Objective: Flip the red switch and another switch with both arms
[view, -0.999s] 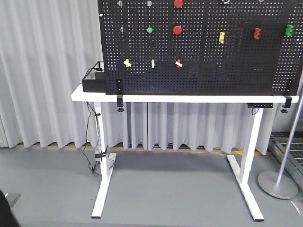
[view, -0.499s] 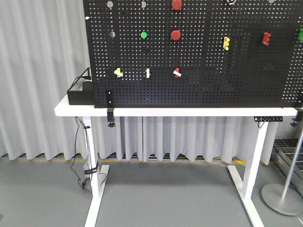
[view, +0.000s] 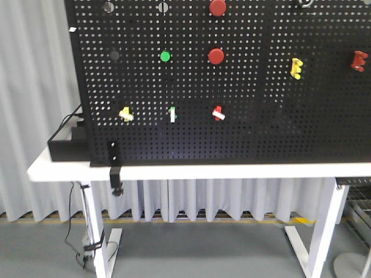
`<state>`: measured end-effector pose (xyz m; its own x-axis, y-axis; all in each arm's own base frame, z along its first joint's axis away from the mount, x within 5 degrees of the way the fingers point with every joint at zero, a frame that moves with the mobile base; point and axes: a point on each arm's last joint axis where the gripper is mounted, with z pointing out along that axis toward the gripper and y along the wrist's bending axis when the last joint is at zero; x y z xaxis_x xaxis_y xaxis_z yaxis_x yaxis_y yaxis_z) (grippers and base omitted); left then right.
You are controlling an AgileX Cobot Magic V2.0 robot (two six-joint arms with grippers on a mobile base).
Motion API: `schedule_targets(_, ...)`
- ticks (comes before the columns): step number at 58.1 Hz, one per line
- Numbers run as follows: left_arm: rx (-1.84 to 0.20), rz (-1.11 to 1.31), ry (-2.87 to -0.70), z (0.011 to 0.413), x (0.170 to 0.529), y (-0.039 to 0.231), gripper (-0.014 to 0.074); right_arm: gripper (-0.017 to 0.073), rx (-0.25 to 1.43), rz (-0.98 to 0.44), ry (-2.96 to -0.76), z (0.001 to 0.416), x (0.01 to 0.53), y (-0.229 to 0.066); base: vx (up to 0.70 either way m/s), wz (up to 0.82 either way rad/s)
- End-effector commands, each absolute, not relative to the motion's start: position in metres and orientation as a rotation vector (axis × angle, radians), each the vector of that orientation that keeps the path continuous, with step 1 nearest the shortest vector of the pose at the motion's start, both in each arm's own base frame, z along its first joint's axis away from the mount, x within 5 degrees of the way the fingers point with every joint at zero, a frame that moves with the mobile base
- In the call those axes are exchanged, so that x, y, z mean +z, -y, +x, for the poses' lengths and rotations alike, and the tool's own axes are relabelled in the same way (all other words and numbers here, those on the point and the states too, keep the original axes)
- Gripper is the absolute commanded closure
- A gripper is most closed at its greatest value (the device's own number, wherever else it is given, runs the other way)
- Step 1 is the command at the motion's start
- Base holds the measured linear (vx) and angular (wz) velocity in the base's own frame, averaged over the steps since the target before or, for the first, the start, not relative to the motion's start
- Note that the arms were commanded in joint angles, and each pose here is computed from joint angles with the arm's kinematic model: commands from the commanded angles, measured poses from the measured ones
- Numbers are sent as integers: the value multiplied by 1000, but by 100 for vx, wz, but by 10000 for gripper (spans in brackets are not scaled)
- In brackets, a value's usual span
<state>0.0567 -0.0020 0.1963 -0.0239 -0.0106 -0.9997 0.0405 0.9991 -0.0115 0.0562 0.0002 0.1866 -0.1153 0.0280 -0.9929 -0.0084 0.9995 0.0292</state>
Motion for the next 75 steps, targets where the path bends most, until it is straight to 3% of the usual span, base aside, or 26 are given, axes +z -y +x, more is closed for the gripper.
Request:
schedule_targets(1, -58, 18, -1514, 56, 198, 3, 591, 566, 27, 8, -1603, 57, 193, 0, 41, -3)
schedule_targets(41, -58, 18, -1514, 56, 198, 3, 591, 566, 27, 8, -1604, 57, 193, 0, 35, -1)
schedule_targets(75, -58, 18, -1514, 56, 198, 3, 591, 566, 27, 8, -1604, 57, 193, 0, 16, 4)
